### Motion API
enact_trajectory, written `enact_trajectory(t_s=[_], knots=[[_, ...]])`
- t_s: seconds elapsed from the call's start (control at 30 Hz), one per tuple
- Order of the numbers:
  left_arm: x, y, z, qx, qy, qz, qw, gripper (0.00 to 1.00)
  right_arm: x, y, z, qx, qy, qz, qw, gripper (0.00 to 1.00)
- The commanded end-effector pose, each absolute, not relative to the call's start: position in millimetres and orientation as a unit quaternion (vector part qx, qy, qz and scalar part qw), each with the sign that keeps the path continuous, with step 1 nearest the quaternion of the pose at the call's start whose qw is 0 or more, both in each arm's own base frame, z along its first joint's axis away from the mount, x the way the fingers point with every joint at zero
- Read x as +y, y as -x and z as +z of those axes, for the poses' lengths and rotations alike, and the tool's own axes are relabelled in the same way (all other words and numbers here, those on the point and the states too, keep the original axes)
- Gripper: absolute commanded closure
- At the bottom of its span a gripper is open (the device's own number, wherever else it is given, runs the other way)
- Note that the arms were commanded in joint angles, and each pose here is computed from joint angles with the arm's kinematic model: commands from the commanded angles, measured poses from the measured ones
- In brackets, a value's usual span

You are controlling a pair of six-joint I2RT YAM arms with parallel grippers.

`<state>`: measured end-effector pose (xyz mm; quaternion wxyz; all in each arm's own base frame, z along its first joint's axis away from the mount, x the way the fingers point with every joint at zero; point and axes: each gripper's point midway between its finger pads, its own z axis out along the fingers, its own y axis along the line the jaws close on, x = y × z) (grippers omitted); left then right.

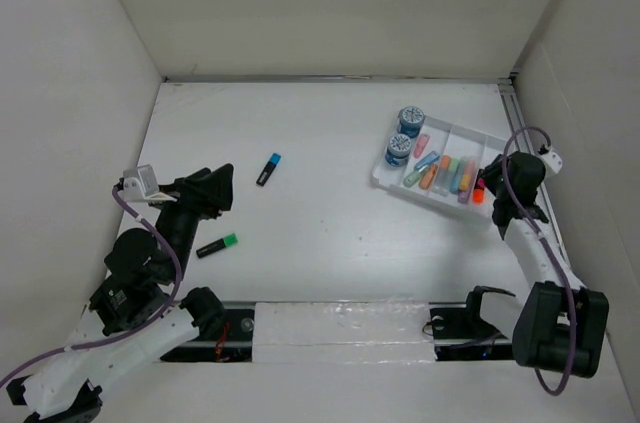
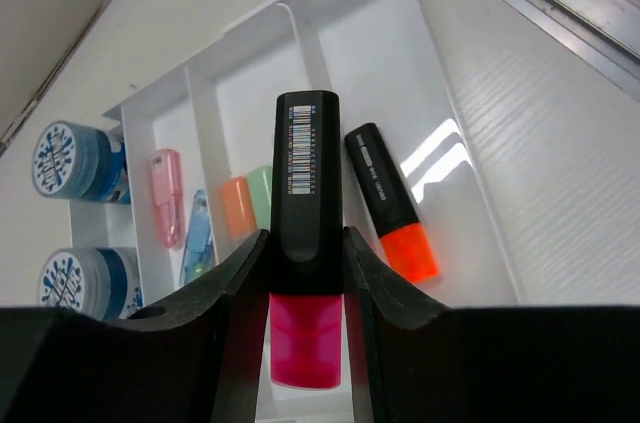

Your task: Organize the desk

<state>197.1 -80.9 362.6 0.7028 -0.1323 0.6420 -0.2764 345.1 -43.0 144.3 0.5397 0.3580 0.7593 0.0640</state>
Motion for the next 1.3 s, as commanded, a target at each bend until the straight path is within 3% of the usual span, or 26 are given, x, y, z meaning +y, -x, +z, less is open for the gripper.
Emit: enact_trajectory(t_s=[0.0,0.17,0.27,0.3,0.4,0.57,0.67,0.7,0.73,0.83,0.87,0.93,0.97,1.0,1.03,1.07,1.1,1.13,1.17,1.2,1.27], knots=[[-83.5,-197.8,369.2,0.632,0.130,-0.285,0.709,0.44,-71.5,-347.0,132.8,0.760,-0.382,0.097,0.518,0.88],[-84.2,-198.7,369.4,0.633,0.130,-0.284,0.709,0.44,-83.6,-354.3,103.0,0.773,-0.397,0.147,0.473,0.87],[-83.6,-198.2,369.9,0.631,0.131,-0.285,0.709,0.44,-79.6,-357.3,99.6,0.778,-0.391,0.158,0.465,0.74],[-83.8,-198.4,368.9,0.633,0.130,-0.283,0.709,0.44,-86.3,-355.7,100.2,0.774,-0.400,0.149,0.468,0.58],[-82.8,-197.9,369.4,0.631,0.131,-0.284,0.710,0.44,-89.4,-350.5,114.6,0.762,-0.401,0.138,0.489,0.29],[-83.5,-198.5,369.2,0.632,0.131,-0.283,0.709,0.43,-73.6,-349.5,158.5,0.740,-0.372,0.126,0.545,0.27],[-83.0,-198.6,369.5,0.631,0.132,-0.283,0.710,0.43,-43.7,-356.9,188.6,0.732,-0.323,0.142,0.583,0.60],[-83.1,-199.0,369.6,0.632,0.132,-0.282,0.710,0.43,-6.5,-364.9,199.8,0.741,-0.282,0.170,0.585,0.90],[-83.3,-199.2,369.3,0.632,0.132,-0.282,0.710,0.43,18.1,-370.9,191.6,0.762,-0.257,0.182,0.566,1.00],[-82.0,-200.4,368.6,0.633,0.137,-0.277,0.710,0.43,114.2,-383.4,198.7,0.789,-0.173,0.210,0.551,1.00],[-81.9,-201.2,367.7,0.634,0.138,-0.275,0.709,0.44,141.5,-390.0,175.9,0.812,-0.155,0.204,0.525,0.99],[-78.8,-201.0,367.6,0.633,0.145,-0.273,0.710,0.44,218.5,-391.7,191.1,0.816,-0.096,0.229,0.523,0.76],[-78.2,-201.0,367.6,0.633,0.147,-0.272,0.709,0.44,246.5,-395.8,157.7,0.841,-0.073,0.213,0.492,0.67],[-75.7,-200.5,367.8,0.631,0.151,-0.271,0.711,0.43,293.1,-395.4,181.5,0.836,-0.035,0.224,0.500,0.48],[-74.8,-200.0,367.9,0.630,0.153,-0.272,0.711,0.44,303.6,-383.3,138.6,0.865,-0.010,0.191,0.464,0.40],[-74.5,-199.4,368.1,0.630,0.152,-0.272,0.712,0.44,336.1,-395.9,165.9,0.857,0.005,0.202,0.475,0.34],[-73.1,-198.1,369.4,0.627,0.154,-0.275,0.712,0.44,354.2,-401.0,123.1,0.878,0.035,0.158,0.450,0.24],[-73.1,-197.6,369.3,0.627,0.152,-0.276,0.713,0.44,366.4,-397.1,107.8,0.890,0.060,0.132,0.432,0.20],[-73.4,-197.2,369.7,0.626,0.152,-0.278,0.713,0.43,403.1,-404.4,134.7,0.877,0.074,0.149,0.451,0.16],[-73.8,-196.7,370.7,0.625,0.151,-0.280,0.713,0.44,413.7,-406.8,91.2,0.893,0.091,0.115,0.426,0.14],[-74.8,-197.0,369.8,0.626,0.148,-0.279,0.713,0.44,430.6,-405.7,77.4,0.900,0.113,0.099,0.409,0.13]])
